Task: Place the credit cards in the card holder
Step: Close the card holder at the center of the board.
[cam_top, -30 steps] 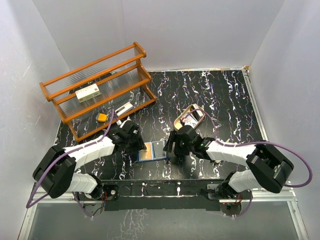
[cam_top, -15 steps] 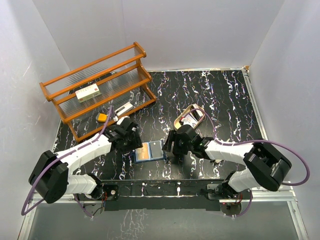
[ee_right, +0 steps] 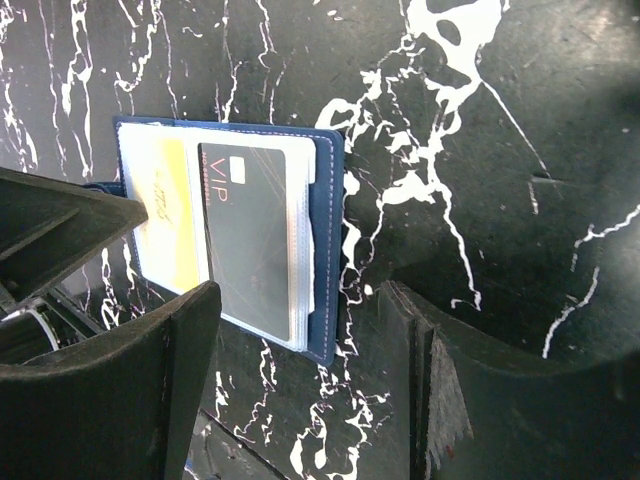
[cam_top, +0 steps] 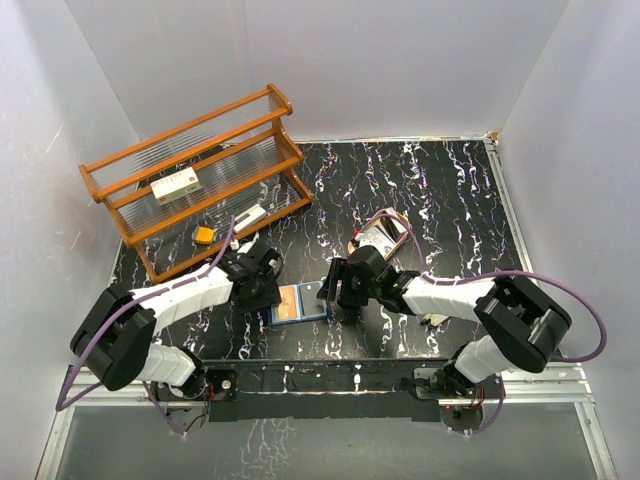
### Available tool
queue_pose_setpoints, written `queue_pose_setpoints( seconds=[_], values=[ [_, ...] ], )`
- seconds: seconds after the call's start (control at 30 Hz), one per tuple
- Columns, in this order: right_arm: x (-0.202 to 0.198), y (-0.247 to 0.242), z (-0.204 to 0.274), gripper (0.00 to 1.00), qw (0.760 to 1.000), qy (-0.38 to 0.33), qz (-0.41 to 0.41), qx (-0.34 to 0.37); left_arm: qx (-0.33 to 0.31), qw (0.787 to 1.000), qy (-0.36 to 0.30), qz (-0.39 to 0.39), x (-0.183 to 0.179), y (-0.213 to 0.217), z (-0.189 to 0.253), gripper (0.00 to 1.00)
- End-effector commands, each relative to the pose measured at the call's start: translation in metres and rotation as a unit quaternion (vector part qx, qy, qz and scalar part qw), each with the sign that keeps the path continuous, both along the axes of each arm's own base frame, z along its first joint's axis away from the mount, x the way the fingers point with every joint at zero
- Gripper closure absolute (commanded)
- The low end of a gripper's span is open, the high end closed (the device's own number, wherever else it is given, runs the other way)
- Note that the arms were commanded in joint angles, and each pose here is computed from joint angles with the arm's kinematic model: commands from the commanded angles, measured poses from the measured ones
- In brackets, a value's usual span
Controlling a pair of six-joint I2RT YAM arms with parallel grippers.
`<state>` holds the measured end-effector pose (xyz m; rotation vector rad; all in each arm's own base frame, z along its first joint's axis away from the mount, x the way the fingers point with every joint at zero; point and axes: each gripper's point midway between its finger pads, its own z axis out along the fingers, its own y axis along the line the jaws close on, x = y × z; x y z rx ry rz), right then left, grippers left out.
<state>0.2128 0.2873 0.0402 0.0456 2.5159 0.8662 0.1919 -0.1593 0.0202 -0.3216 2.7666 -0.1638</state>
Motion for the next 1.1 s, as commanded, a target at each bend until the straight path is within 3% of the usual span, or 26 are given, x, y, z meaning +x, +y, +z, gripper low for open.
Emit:
queue_pose_setpoints(
  seconds=[0.0,0.13,0.3,0.67,1.07],
  values=[
    [0.003,0.006,-0.002,0.37,1.000,-0.001,0.012,0.002,-0.010,1.000,0.007,-0.014,-0.002,-0.004,-0.006,0.56],
    [0.001,0.012,0.003,0.37,1.000,0.003,0.021,0.022,-0.028,0.999,-0.005,-0.022,-0.001,-0.009,-0.004,0.70],
    [-0.001,0.021,0.012,0.37,0.998,0.007,0.027,0.047,-0.054,0.998,-0.014,-0.026,-0.001,-0.016,-0.002,0.79],
    [0.002,0.024,0.050,0.36,0.996,-0.021,0.029,0.086,-0.098,0.995,-0.005,-0.026,-0.004,-0.031,-0.005,0.85],
    [-0.001,0.027,0.071,0.36,0.993,-0.034,0.040,0.107,-0.105,0.994,0.009,-0.018,-0.006,-0.035,-0.009,0.86]
  ],
)
